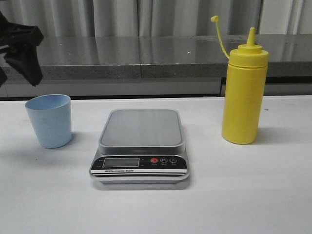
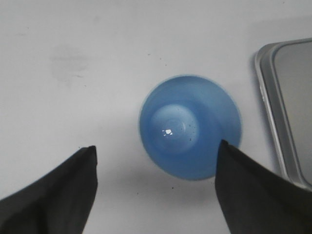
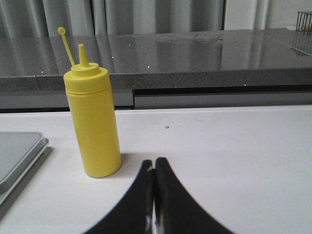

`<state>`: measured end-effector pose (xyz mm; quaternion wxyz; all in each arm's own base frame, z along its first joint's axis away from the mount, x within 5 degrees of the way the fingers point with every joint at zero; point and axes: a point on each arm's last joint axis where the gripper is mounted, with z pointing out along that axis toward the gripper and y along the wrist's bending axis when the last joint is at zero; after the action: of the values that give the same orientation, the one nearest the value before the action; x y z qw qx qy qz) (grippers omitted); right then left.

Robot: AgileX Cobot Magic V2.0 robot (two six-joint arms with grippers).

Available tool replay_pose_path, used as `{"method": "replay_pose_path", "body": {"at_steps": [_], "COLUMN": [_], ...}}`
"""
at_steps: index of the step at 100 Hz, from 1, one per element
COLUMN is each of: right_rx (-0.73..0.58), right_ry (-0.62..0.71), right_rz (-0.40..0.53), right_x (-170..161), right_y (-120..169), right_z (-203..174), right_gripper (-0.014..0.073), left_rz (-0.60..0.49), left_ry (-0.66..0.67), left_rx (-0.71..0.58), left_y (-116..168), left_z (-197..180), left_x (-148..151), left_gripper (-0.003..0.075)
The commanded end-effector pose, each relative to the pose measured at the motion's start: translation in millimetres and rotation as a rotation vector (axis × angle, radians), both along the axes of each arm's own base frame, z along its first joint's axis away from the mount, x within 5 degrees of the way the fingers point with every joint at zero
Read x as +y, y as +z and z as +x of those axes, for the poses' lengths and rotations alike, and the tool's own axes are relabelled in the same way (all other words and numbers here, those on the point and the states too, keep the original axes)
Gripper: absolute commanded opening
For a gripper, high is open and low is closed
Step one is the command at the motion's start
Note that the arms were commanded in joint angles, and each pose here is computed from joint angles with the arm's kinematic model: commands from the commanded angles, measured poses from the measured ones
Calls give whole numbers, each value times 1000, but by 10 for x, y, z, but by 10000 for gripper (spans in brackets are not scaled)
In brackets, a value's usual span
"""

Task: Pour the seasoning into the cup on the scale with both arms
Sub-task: 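Lower the left gripper onto the light blue cup and grasp its rim, then lift the blue cup with the left gripper and set it on the scale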

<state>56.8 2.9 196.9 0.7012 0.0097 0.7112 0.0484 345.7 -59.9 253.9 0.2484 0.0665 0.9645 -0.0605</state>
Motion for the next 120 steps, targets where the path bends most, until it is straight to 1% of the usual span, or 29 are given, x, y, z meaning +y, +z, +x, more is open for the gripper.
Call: {"method": "replay_pose_path", "body": {"at_steps": [1,22,35,51,55,60,65,77,84,88,100,105,115,120], "right_rx": [-117,-117,-117,-117,-117,-117,-117,-117,-117,-117,-117,-117,-117,-117], "right_ry": [-1,-1,-1,-1,-1,-1,-1,-1,-1,-1,-1,-1,-1,-1], "right_rz": [-13,-13,-13,-13,-13,-13,-13,-13,-13,-13,-13,-13,-13,-13], "right_x": [1,1,1,1,1,1,1,1,1,1,1,1,1,1], "right_y": [144,144,144,144,144,144,144,144,144,144,144,144,144,144], "right_z": [-26,-26,-26,-26,-26,-26,-26,-26,-26,-26,-26,-26,-26,-26], "right_gripper": [-67,-67,-67,-67,-67,-67,-67,-67,-67,-67,-67,-67,-67,-67], "left_rz": [-27,-23,-17,-15,-14,-14,-14,-15,-15,-15,-15,-16,-22,-32], "left_ry": [10,17,17,18,18,18,18,19,19,19,18,16,9,-2], "left_rx": [-66,-48,-13,-1,3,6,6,0,0,0,0,0,-22,-54], "left_y": [162,-45,-196,-284,-301,-310,-310,-308,-308,-308,-295,-246,-67,83], "left_z": [100,314,408,460,464,467,467,471,471,471,475,485,511,521], "left_x": [-32,-57,-72,-79,-80,-80,-80,-80,-80,-80,-82,-85,-100,-149], "left_gripper": [491,491,491,484,459,405,333,125,25,-17,-20,-20,-20,-20]}}
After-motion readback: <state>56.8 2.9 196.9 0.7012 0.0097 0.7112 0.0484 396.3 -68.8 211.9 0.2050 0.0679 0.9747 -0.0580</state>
